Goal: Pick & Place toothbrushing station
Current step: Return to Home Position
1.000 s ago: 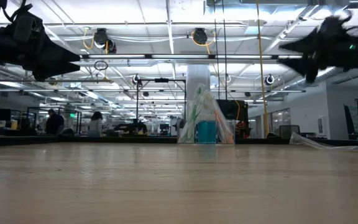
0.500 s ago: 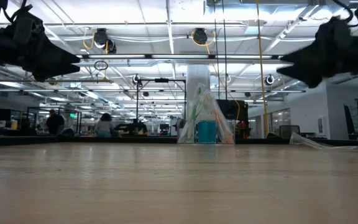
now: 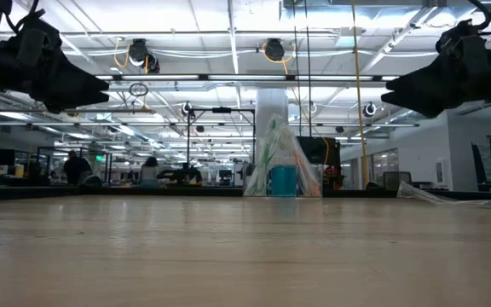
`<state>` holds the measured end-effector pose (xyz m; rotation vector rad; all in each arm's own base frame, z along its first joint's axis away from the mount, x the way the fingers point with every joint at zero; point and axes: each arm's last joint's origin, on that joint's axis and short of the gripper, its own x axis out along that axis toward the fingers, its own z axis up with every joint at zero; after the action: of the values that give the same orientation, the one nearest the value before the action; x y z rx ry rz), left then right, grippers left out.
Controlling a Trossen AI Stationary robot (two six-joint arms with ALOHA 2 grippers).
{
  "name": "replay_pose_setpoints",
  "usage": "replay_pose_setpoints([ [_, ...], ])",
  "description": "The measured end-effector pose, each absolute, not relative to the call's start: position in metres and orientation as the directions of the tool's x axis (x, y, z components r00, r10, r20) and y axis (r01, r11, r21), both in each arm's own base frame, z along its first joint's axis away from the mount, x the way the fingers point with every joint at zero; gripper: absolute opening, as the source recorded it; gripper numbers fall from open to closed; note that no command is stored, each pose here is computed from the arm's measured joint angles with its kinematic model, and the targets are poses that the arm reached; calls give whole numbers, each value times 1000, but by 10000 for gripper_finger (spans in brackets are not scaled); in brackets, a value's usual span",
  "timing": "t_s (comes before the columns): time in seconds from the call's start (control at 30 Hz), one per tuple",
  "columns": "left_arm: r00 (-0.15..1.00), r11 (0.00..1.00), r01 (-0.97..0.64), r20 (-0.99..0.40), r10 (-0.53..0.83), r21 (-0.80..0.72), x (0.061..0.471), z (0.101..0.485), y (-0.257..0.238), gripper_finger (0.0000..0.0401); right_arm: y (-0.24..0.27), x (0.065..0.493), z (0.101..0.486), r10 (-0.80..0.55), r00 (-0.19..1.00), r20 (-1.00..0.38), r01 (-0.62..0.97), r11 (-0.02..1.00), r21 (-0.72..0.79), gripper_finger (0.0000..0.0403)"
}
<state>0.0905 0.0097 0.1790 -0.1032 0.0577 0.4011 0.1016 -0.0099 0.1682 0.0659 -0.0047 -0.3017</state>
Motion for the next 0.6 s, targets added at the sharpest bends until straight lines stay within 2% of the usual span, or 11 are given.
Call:
replay_pose_setpoints([
  [0.6, 919, 919, -391, -78, 387, -46, 90, 179, 10, 235, -10, 102, 168, -299, 954, -2, 299, 952, 65, 249],
])
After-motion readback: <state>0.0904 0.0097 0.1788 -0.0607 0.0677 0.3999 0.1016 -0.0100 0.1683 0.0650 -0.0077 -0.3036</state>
